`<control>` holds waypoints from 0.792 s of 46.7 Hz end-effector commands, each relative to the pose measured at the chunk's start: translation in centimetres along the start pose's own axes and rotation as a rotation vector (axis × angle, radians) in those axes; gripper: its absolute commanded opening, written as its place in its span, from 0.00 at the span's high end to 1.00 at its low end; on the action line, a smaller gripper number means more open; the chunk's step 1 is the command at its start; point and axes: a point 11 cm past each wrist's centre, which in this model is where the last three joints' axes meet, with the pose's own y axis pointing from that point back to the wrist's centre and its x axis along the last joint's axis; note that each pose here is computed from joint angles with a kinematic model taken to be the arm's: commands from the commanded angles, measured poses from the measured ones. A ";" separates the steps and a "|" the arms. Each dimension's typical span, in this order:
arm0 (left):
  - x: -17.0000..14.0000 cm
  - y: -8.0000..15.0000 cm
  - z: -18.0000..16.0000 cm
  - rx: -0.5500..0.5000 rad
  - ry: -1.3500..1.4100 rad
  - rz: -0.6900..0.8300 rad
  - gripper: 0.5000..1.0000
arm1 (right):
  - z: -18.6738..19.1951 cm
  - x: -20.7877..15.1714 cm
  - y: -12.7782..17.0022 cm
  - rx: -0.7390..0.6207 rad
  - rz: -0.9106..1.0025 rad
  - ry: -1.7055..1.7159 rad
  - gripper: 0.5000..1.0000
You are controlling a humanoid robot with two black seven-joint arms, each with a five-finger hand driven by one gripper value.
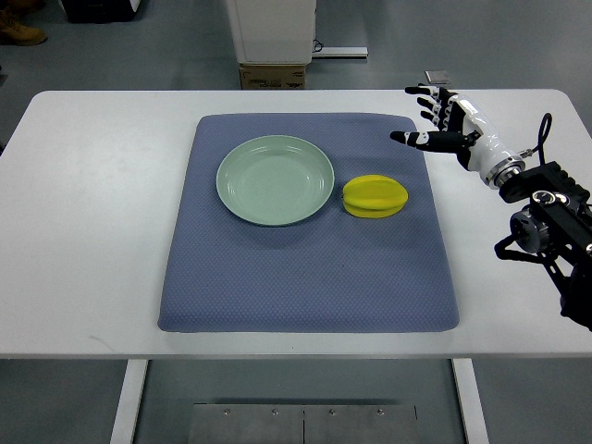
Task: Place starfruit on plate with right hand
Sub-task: 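Move the open right hand down toward the yellow starfruit, then close the right hand fingers around the yellow starfruit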
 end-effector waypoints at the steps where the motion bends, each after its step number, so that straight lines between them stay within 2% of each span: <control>1: 0.0 0.0 0.0 0.000 0.000 0.000 0.00 | -0.1 -1.0 0.3 -0.003 -0.056 0.068 0.00; 21: 0.0 0.0 0.0 0.000 0.000 0.000 0.00 | -0.8 -5.7 -0.2 -0.016 -0.283 0.354 0.00; 37: 0.0 0.0 0.0 0.000 0.000 0.000 0.00 | 0.2 -6.5 -0.1 -0.038 -0.328 0.448 0.00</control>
